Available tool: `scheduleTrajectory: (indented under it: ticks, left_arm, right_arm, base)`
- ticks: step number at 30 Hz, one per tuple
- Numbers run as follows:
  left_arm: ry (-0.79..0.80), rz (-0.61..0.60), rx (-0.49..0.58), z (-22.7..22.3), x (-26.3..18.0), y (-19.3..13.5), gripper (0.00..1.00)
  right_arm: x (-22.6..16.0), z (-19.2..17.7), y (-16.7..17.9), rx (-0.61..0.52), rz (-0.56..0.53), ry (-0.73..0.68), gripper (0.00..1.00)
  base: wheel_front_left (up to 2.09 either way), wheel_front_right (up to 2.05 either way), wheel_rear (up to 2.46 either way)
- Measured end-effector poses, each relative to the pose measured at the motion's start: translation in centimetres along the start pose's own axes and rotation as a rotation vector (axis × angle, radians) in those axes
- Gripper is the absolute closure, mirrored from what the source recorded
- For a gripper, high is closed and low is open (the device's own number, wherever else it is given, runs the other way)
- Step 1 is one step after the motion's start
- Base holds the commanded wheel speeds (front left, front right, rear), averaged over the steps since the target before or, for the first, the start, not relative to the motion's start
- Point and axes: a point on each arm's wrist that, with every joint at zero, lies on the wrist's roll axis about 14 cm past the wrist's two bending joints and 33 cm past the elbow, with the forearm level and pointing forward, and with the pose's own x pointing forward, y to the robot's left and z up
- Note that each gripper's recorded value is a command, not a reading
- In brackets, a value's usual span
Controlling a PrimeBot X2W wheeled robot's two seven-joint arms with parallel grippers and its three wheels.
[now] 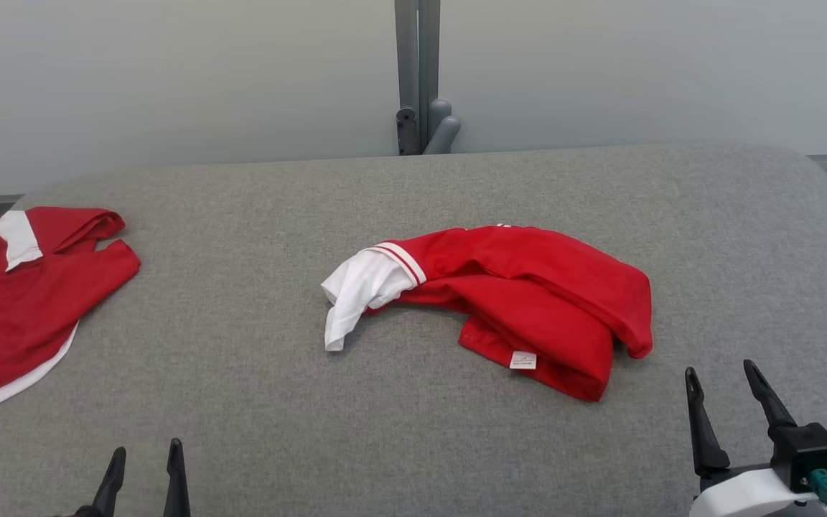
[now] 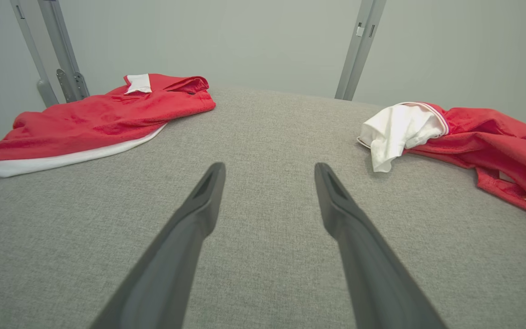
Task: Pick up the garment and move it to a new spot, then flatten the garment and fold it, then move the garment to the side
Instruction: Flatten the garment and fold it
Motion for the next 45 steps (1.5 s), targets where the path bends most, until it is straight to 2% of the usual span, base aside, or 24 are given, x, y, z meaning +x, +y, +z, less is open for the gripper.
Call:
scheduleTrajectory:
  ticks: [5,14,19,22,30,32,39,45]
  left_arm:
    - [0.01,-0.04,-0.014,-0.3,1.1,-1.4,0.0]
    - [0.139,-0.274,-0.044,-2.3,7.7,-9.5,0.0]
    - [0.273,-0.312,-0.024,-5.1,10.3,-10.3,0.0]
    - [0.339,-0.344,-0.035,-6.7,11.7,-11.5,0.0]
    - [0.413,-0.418,-0.031,-9.0,13.1,-13.7,0.02]
    - [0.432,-0.423,-0.018,-9.5,13.3,-13.6,1.0]
    - [0.393,-0.461,0.065,-8.4,14.0,-12.8,1.0]
    - [0.342,-0.444,0.256,-6.6,12.7,-7.8,1.0]
  right_arm:
    - [0.4,0.2,-0.2,0.007,-0.006,-0.009,0.0]
    - [3.5,2.0,1.2,0.002,0.038,-0.072,0.0]
    - [4.9,2.3,1.4,0.017,0.044,-0.085,0.0]
    - [5.0,1.5,0.4,0.028,0.015,-0.065,0.0]
    - [4.6,0.2,-1.7,0.017,-0.049,-0.023,0.0]
    - [4.5,-0.1,-2.0,0.015,-0.057,-0.016,0.0]
    - [4.7,-0.3,-1.9,0.02,-0.055,-0.012,0.0]
    - [4.4,-0.2,-1.5,0.025,-0.045,-0.015,0.0]
  base:
    - [0.0,0.0,0.0]
    - [0.0,0.0,0.0]
    - [0.0,0.0,0.0]
    - [0.0,0.0,0.0]
    - [0.0,0.0,0.0]
    - [0.0,0.0,0.0]
    - [0.0,0.0,0.0]
    - [0.0,0.0,0.0]
